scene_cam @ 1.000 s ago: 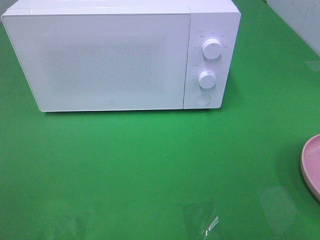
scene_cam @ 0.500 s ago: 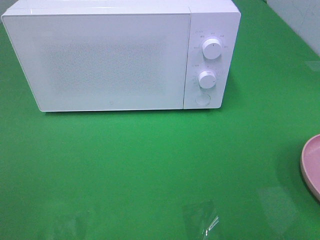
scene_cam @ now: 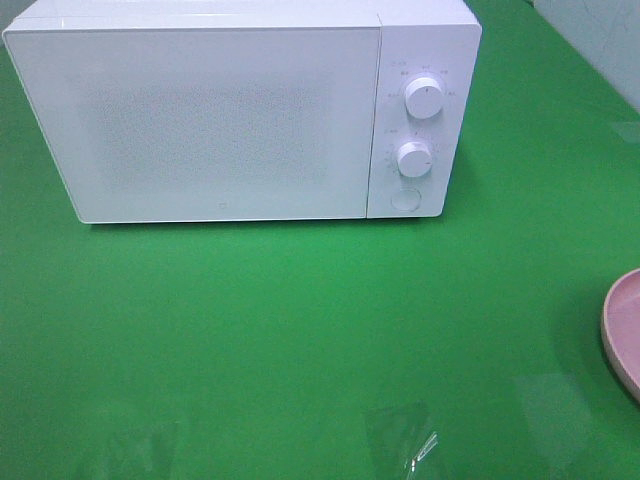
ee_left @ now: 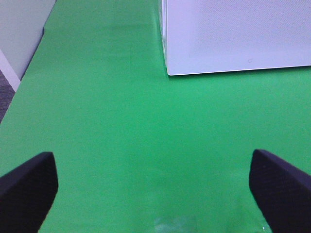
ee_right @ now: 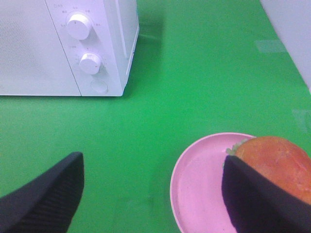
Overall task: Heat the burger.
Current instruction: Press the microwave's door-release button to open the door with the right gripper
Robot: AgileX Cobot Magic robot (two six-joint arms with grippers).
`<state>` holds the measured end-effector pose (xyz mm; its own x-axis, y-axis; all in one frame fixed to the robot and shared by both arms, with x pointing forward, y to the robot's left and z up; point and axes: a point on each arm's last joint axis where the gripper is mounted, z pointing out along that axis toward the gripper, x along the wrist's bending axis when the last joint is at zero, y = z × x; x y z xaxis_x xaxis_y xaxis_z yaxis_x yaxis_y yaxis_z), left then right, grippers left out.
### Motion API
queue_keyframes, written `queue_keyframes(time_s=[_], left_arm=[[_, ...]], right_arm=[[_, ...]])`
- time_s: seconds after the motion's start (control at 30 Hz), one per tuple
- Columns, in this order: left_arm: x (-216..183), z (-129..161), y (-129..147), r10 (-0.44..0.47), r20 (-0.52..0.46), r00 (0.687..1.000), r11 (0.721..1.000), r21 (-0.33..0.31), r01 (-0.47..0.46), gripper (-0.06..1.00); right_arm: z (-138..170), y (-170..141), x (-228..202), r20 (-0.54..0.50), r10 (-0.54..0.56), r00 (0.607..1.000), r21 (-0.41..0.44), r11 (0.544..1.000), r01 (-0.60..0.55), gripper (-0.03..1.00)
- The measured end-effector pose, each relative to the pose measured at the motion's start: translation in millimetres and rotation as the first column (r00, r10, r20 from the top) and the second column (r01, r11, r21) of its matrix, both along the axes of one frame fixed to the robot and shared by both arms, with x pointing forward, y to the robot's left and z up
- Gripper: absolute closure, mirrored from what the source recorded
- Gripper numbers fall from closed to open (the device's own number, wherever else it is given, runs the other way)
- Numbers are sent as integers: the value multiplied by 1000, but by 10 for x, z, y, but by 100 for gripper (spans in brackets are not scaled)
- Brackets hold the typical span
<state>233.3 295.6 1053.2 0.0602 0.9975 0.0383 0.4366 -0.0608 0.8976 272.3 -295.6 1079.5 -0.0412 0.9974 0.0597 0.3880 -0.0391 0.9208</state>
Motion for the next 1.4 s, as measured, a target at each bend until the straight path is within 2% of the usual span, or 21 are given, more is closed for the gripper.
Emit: queue_keyframes(time_s=[0.57, 0.93, 1.13, 1.4], left_arm=[[0, 0, 0, 0, 0, 1000, 1000, 0, 0, -5], [0, 0, 0, 0, 0, 1000, 1000, 0, 0, -5], [0, 0, 0, 0, 0, 1000, 1000, 0, 0, -5], [0, 0, 0, 0, 0, 1000, 1000, 0, 0, -5]], right_arm=[[90, 26, 580, 39, -5, 999, 4, 1000, 5, 20], [-6, 45, 980, -12, -8, 1000, 0, 1000, 8, 20], [-156, 59, 1274, -77, -9, 997, -4, 1000, 9, 20], [-321, 72, 1558, -107, -11, 994, -6, 1000, 11, 20]])
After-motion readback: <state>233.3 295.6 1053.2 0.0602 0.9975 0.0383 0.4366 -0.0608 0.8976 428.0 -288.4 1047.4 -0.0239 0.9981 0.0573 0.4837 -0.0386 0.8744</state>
